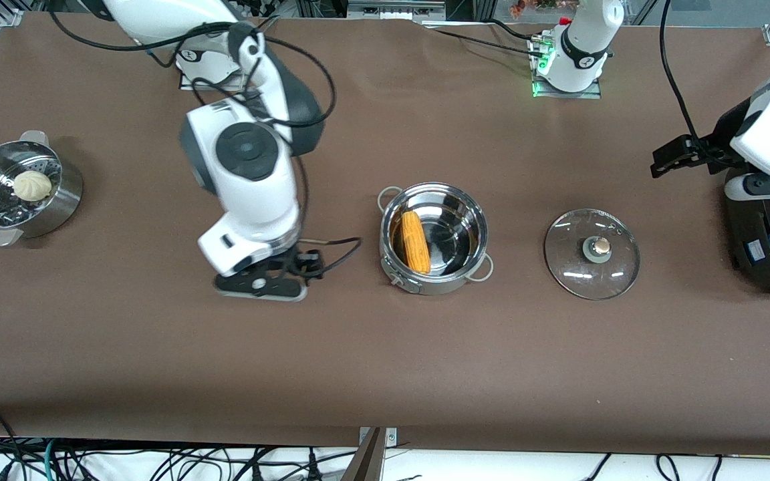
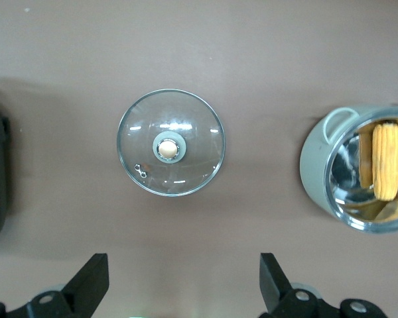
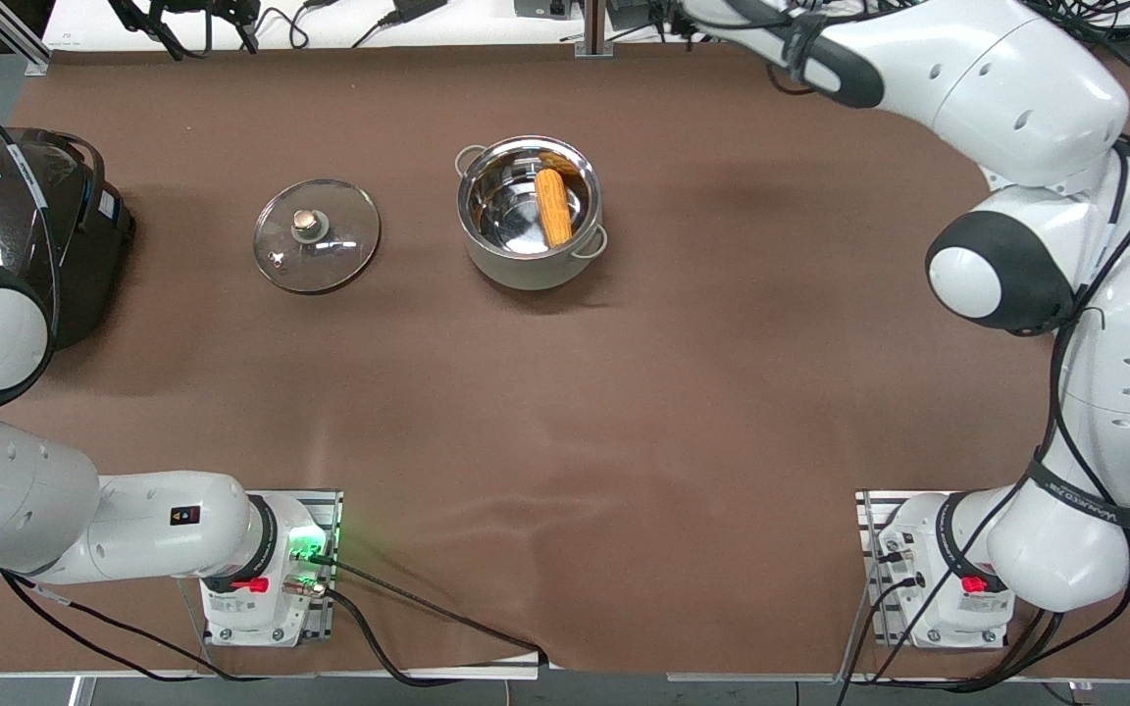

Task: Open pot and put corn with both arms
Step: 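Open the right gripper and withdraw it from the pot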

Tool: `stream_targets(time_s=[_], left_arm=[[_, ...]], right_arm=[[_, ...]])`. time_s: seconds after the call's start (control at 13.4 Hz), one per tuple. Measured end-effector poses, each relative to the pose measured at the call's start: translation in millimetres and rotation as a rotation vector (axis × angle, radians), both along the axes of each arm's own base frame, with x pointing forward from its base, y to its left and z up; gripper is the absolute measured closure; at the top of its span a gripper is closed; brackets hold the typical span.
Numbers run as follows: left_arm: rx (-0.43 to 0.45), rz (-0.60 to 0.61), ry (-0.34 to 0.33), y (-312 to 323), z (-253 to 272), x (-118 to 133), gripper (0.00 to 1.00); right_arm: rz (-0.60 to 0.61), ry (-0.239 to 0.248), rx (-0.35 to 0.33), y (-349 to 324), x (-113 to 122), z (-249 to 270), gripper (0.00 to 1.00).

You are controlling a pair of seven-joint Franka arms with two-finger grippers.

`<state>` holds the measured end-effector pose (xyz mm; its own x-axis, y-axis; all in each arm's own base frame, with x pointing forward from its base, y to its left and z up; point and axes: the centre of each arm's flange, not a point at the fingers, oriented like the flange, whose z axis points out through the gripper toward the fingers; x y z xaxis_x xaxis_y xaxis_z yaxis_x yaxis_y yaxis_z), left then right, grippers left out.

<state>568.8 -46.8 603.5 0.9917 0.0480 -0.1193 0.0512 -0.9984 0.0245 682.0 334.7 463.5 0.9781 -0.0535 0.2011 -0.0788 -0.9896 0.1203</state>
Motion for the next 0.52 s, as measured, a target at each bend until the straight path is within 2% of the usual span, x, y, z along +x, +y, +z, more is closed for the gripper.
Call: stream_targets(time_s=[0.15, 0.3, 0.45, 0.52], left_arm=[[-0.001, -0.016, 0.010, 8, -6, 3, 0.00], [-0.003, 0.003, 0.017, 24, -11, 7, 0.00], [-0.004, 0.033, 0.015, 45, -14, 9, 0.00], [-0.005, 0.043, 0.007, 51, -14, 12, 0.00]], right_arm=[[-0.054, 0.014, 0.023, -51, 18, 13, 0.00], [-0.080, 0.048, 0.057, -93, 27, 24, 0.00], [-0.065, 0.108, 0.034, -135, 30, 29, 0.00], [-0.060, 0.123, 0.029, -162, 34, 34, 0.00]])
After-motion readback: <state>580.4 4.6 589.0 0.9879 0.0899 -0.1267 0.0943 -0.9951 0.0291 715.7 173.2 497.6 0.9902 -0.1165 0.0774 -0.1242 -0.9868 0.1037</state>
